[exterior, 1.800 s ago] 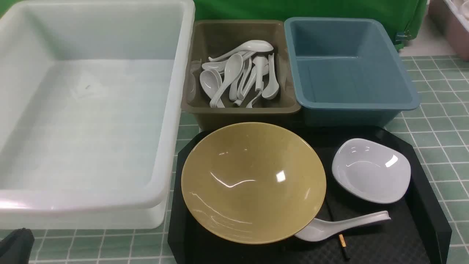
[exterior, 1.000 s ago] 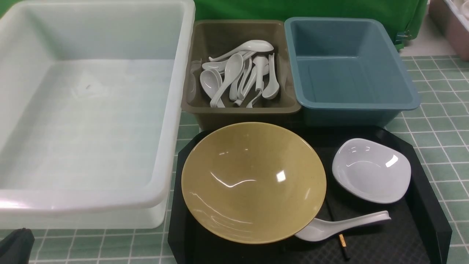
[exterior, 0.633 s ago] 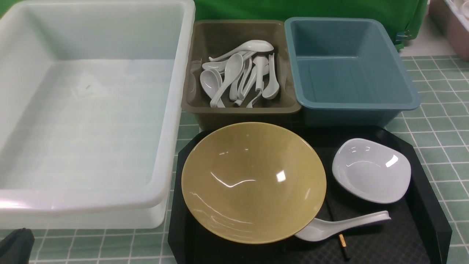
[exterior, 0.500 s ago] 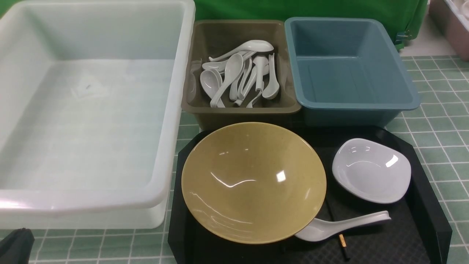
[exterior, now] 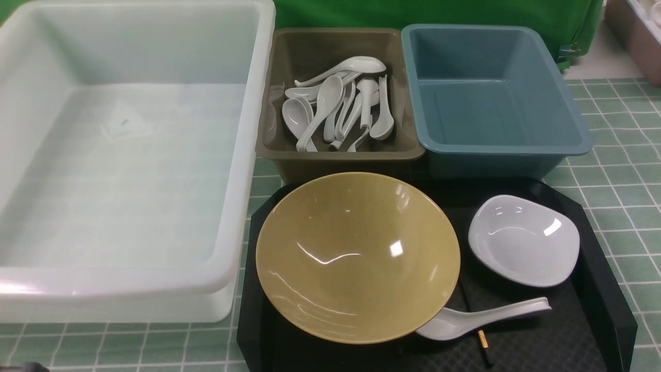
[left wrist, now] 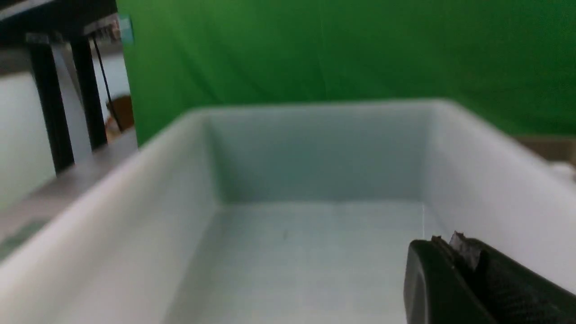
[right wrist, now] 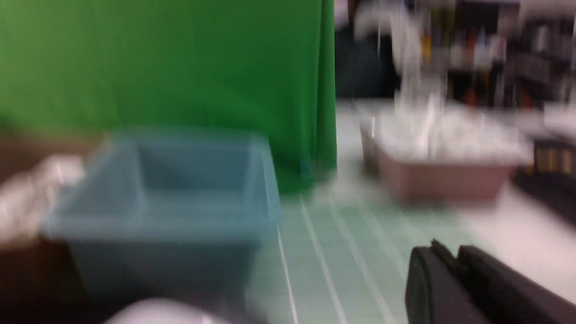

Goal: On blue table put chopsticks spoon bowls plates into blue grey white boxes.
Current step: 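Grasp the large bowl on the tray by its rim, then place the tan bowl onto the bowl stack in the left bin with the left gripper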

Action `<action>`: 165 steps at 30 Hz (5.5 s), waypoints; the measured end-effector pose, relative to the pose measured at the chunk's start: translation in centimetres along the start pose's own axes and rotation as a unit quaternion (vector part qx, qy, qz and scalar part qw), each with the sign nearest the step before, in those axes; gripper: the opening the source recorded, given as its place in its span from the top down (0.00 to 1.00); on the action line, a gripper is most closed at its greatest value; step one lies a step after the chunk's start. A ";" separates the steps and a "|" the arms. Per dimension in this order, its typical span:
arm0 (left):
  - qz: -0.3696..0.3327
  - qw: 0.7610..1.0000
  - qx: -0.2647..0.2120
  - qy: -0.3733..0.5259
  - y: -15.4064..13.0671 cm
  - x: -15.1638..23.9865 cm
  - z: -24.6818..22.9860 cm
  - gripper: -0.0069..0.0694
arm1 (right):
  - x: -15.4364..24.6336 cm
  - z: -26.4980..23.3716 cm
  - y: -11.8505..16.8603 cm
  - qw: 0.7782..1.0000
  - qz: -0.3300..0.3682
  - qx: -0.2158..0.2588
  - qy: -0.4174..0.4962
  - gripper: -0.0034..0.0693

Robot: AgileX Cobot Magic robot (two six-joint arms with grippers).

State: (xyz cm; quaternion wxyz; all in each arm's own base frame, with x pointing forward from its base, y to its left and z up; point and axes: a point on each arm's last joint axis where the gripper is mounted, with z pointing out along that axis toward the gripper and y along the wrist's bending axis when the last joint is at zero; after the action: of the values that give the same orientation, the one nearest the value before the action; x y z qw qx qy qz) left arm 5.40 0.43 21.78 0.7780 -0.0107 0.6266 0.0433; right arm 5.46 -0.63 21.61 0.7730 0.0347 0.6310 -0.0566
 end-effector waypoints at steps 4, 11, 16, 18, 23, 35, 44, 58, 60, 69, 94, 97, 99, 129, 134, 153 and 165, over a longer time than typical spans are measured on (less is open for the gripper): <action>0.000 0.995 -0.011 -0.101 0.2 -1.8 -0.2 0.91 | -2.0 -0.2 0.3 0.994 0.016 -0.016 -0.109 0.79; -0.087 0.950 -0.012 -0.298 0.7 -5.1 -1.6 0.91 | -4.5 -1.2 0.6 0.951 0.173 -0.079 -0.245 0.78; -0.152 0.931 -0.011 -0.331 1.2 -7.8 -1.8 0.91 | -6.5 -1.3 0.5 0.947 0.180 -0.079 -0.253 0.78; -0.156 0.932 -0.004 -0.329 1.2 -11.0 -1.4 0.91 | -8.7 -1.3 0.4 0.950 0.170 -0.071 -0.253 0.78; -0.159 0.964 0.006 -0.212 1.0 -17.1 2.6 0.91 | -13.7 0.1 0.1 0.960 0.164 -0.054 -0.222 0.78; -0.152 0.936 0.083 0.305 -3.2 -12.5 14.9 0.91 | -7.3 4.6 0.1 0.971 0.005 -0.022 0.237 0.81; -0.006 0.814 0.367 0.450 -14.4 -11.2 18.0 0.91 | -3.4 4.8 2.4 0.909 -0.052 -0.142 0.388 0.90; 0.168 0.666 0.489 0.538 -29.4 -1.7 21.1 0.91 | -0.4 4.5 4.5 0.878 -0.043 -0.213 0.427 0.90; 0.177 0.650 0.474 0.567 -30.6 1.5 21.7 0.91 | -0.7 4.9 4.6 0.888 -0.038 -0.214 0.405 0.90; 0.086 0.616 0.471 0.626 -34.7 4.8 22.0 0.91 | -0.9 5.0 4.6 0.893 -0.035 -0.214 0.394 0.90; 0.212 0.687 0.264 0.643 -27.5 1.5 29.6 0.33 | -1.0 5.1 4.7 0.896 -0.045 -0.219 0.383 0.88; 0.223 0.664 0.260 0.665 -27.0 3.2 28.8 0.33 | -1.0 5.1 4.7 0.896 -0.045 -0.219 0.383 0.88; 0.228 0.652 0.259 0.675 -26.9 4.0 28.3 0.33 | -1.0 5.2 4.7 0.896 -0.045 -0.219 0.383 0.88; 0.162 0.639 0.339 0.671 -26.3 1.8 27.1 0.86 | -0.9 5.1 4.6 0.894 -0.046 -0.219 0.389 0.84; 0.113 0.693 0.376 0.604 -23.4 -4.0 28.2 0.90 | -0.9 5.1 4.6 0.893 -0.046 -0.219 0.390 0.83; -0.138 0.846 0.075 0.510 6.7 -9.7 30.3 0.90 | -0.9 5.1 4.6 0.893 -0.046 -0.219 0.390 0.81; -0.238 0.780 -0.039 0.577 10.8 2.5 27.2 0.89 | -1.0 5.2 4.7 0.897 -0.045 -0.219 0.382 0.79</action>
State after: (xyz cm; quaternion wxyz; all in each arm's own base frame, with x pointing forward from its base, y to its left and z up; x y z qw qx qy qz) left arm 31.54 13.26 25.59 0.2555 -0.2128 0.9337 -0.1326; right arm 10.89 3.40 23.52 0.4567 -0.1448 0.8752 0.0664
